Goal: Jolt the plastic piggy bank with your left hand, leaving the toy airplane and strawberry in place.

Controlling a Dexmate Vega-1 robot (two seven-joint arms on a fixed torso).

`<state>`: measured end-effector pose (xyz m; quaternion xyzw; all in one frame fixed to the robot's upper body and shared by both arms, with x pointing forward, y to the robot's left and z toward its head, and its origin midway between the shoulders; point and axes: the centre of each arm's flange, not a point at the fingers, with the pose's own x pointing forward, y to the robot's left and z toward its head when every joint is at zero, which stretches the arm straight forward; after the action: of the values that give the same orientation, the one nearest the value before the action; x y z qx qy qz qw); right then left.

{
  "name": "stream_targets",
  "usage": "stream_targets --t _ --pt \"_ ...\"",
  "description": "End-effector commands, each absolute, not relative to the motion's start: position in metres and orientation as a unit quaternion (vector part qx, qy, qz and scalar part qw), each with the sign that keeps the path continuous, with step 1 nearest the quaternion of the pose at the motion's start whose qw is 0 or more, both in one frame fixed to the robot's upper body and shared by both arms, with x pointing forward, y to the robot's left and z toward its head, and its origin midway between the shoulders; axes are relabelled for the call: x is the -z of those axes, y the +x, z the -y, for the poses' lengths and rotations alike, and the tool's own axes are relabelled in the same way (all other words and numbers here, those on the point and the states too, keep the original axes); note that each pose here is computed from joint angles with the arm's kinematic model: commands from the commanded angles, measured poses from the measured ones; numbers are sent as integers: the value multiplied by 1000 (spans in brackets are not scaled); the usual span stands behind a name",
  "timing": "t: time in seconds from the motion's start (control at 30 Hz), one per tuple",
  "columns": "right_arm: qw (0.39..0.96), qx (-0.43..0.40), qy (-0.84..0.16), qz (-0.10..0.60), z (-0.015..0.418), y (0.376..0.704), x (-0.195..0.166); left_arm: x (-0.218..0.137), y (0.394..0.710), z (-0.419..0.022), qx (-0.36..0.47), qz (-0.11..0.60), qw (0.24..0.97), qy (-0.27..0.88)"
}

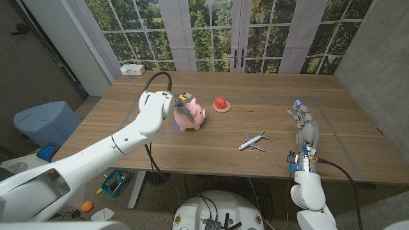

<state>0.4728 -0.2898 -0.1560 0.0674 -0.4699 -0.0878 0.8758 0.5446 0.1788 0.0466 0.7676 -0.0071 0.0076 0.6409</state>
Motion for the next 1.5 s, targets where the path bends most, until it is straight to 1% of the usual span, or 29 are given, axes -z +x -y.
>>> stream_targets --t 0.03,0.37,0.57,0.77,1.07,1.3,1.5 --pt "876 97 59 468 295 472 156 -47 563 -177 60 4 678 732" --pt "879 105 52 461 299 472 157 -45 583 -175 117 3 704 700" --pt "880 108 51 460 301 473 157 -41 590 -172 134 10 713 688" --pt "880 107 52 460 302 476 156 -39 588 -169 107 21 701 705" --pt "882 107 53 456 301 481 154 -31 596 -168 82 7 688 721" --pt "883 109 52 453 300 485 152 -25 598 -168 42 44 692 719" --pt "883 111 50 453 300 484 151 -17 602 -167 16 62 684 726"
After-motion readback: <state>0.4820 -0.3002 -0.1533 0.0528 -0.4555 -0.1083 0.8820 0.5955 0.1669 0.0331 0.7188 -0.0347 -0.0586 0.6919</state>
